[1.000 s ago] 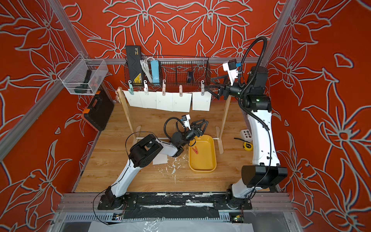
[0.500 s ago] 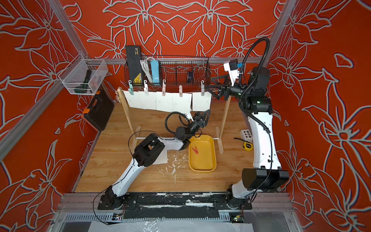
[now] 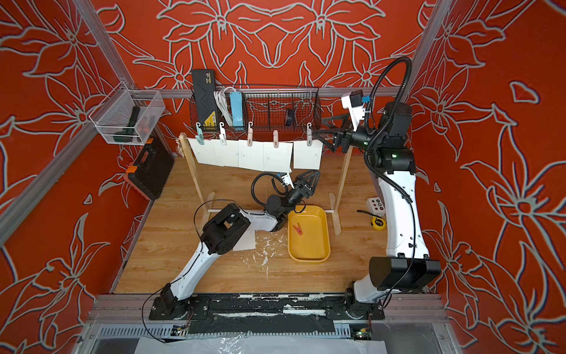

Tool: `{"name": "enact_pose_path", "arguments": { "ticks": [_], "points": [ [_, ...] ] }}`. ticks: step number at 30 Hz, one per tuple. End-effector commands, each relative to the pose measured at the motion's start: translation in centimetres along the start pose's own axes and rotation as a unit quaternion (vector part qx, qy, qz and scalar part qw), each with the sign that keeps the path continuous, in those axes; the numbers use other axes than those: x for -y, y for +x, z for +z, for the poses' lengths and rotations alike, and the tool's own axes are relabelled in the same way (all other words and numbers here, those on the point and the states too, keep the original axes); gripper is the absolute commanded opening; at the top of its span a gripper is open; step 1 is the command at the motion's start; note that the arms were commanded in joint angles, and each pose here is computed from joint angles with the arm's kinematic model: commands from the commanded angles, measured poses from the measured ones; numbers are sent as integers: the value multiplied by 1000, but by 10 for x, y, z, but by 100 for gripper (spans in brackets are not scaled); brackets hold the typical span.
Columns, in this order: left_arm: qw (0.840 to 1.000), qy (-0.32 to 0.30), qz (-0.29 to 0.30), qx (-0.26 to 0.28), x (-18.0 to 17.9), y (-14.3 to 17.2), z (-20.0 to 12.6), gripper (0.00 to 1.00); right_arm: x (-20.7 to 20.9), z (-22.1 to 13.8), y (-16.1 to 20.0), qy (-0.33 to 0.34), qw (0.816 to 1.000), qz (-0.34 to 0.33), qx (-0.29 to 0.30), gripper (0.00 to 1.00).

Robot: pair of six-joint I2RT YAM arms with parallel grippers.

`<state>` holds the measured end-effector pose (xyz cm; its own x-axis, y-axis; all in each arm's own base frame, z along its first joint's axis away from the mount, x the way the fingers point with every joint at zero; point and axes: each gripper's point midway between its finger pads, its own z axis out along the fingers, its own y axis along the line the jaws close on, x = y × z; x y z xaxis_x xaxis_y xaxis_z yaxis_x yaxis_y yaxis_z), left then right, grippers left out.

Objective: Remove the postcards from the strings
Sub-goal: Pinch the postcard on the clothesline.

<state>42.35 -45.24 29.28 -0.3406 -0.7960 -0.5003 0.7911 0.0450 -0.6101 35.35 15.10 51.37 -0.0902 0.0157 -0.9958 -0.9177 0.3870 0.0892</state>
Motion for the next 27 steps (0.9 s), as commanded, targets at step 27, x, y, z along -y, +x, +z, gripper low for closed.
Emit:
{"name": "enact_pose_path", "arguments": {
  "ticks": [27],
  "points": [
    [985,142,31,88,95,-71,7,69,-6,0,-4,-2,1000,-5,4,76]
  ]
}}
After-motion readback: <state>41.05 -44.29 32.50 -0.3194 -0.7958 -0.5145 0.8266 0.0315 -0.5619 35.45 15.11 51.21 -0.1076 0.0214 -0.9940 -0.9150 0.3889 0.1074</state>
